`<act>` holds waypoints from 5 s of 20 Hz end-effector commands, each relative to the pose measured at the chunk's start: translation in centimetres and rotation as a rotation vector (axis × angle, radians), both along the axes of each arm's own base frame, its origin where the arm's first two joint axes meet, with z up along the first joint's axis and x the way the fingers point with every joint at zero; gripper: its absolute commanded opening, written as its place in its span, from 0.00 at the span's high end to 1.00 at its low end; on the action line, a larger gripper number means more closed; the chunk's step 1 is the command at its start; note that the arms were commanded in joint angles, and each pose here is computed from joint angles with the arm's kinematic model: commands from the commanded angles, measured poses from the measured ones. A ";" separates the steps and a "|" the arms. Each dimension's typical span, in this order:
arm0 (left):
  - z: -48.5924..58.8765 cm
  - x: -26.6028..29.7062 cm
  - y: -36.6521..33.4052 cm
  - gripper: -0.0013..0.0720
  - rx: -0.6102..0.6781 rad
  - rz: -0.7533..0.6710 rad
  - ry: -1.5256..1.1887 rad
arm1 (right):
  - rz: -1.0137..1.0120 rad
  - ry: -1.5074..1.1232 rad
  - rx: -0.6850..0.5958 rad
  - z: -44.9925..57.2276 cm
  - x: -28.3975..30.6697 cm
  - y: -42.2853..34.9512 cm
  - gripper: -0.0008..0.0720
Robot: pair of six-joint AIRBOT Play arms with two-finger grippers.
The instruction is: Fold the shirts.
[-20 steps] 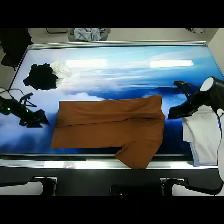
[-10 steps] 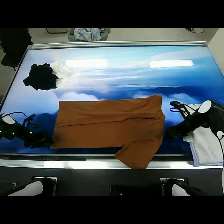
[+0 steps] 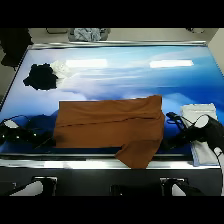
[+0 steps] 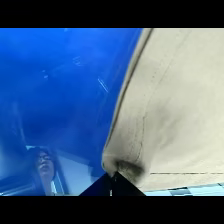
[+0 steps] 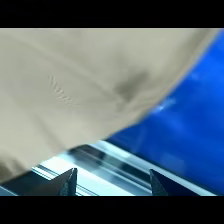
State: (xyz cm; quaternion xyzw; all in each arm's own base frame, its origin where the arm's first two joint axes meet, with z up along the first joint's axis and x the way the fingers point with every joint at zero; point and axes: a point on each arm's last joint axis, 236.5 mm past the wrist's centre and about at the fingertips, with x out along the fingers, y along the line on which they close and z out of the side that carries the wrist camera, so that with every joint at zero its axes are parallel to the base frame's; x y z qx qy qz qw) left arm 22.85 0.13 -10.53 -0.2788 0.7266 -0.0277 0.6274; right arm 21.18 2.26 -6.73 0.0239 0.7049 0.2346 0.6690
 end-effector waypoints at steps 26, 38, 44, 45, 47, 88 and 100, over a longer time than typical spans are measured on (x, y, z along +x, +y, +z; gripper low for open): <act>11.3 10.9 1.3 0.94 0.071 0.018 -0.469 | -0.151 -0.502 0.130 8.4 11.9 2.2 0.94; 5.0 20.8 1.0 0.94 -0.026 0.046 -0.296 | -0.230 -0.463 0.155 3.4 29.6 2.9 0.93; 3.1 22.0 0.8 0.28 -0.042 0.075 -0.291 | -0.254 -0.442 0.207 2.2 30.1 3.8 0.67; 3.8 22.3 1.0 0.05 -0.040 0.065 -0.305 | -0.204 -0.474 0.217 3.2 29.9 3.9 0.23; 6.2 23.1 2.1 0.05 -0.032 0.061 -0.349 | -0.087 -0.509 0.122 4.4 28.6 1.6 0.02; 7.1 15.9 -41.6 0.94 -0.457 -0.365 -0.435 | -0.042 -0.486 0.195 21.2 16.6 6.9 0.93; 9.2 18.1 -42.1 0.94 -0.497 -0.361 -0.505 | -0.111 -0.516 0.301 23.5 17.0 8.7 0.93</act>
